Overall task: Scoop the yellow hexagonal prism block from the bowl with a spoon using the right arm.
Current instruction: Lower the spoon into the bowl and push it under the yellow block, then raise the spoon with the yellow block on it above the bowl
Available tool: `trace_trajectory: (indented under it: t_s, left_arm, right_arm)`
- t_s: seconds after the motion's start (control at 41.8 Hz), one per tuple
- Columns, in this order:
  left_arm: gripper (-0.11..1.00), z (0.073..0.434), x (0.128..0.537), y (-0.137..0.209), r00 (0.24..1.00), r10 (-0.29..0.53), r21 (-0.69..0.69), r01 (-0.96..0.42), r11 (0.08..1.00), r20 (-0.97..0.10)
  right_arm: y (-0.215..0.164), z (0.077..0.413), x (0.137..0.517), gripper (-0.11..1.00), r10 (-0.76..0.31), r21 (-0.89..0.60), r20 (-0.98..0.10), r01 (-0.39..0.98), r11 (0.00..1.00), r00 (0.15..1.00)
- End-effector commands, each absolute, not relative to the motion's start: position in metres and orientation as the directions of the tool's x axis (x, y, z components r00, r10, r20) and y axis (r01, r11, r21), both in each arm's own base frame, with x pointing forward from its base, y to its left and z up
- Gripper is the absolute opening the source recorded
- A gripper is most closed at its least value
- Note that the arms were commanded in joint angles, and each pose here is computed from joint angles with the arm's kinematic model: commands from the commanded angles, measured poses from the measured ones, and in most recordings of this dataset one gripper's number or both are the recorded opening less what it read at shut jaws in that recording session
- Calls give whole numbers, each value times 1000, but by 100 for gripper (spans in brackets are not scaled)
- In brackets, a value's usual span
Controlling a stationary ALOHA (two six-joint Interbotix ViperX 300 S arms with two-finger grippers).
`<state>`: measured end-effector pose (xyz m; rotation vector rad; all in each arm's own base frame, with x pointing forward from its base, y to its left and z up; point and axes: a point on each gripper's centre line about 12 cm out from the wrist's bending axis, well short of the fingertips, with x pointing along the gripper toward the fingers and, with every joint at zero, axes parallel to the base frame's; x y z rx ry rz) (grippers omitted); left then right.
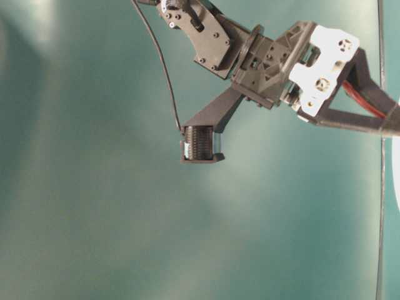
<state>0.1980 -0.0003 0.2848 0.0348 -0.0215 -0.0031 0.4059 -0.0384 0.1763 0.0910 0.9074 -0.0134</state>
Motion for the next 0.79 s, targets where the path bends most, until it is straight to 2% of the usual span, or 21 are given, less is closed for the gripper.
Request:
trace_trajectory:
  t_s: [0.0,0.766]
  left_arm:
    - [1,288,200,0,1000,-3,38,2,999,29]
    - [1,287,200,0,1000,-3,36,2,999,20]
  right_arm:
    - [-38,192,412,23,20,70,-749,49,996,662]
    - [-34,204,402,23,-26,44,-638,71,997,770]
